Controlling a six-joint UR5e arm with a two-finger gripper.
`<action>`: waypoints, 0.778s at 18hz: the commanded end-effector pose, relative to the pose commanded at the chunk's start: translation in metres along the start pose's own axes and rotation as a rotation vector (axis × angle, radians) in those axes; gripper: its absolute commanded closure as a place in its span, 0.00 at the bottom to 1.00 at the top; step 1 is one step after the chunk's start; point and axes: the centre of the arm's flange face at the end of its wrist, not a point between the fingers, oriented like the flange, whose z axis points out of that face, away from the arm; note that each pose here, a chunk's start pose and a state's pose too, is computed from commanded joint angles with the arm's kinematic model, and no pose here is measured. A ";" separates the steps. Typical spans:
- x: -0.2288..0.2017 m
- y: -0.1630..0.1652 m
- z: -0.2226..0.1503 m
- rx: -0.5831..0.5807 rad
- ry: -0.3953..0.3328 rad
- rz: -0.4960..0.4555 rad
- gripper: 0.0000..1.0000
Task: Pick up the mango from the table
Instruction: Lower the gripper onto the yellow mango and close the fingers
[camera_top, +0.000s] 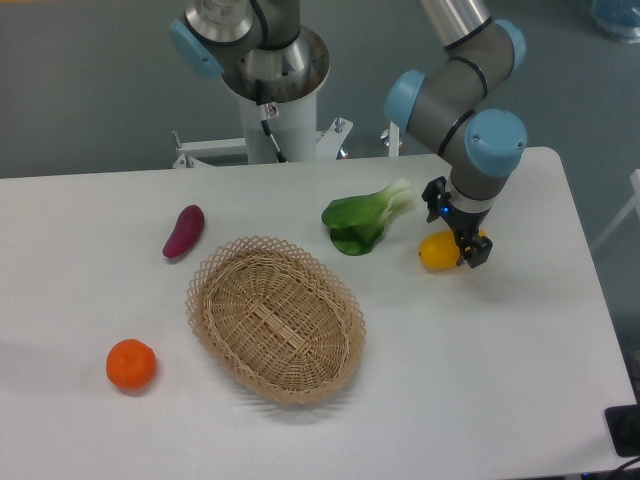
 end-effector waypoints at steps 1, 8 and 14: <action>0.002 0.000 0.004 -0.001 -0.004 -0.002 0.00; 0.006 -0.002 0.014 0.000 -0.003 -0.011 0.11; 0.004 -0.002 0.009 -0.003 -0.018 -0.025 0.57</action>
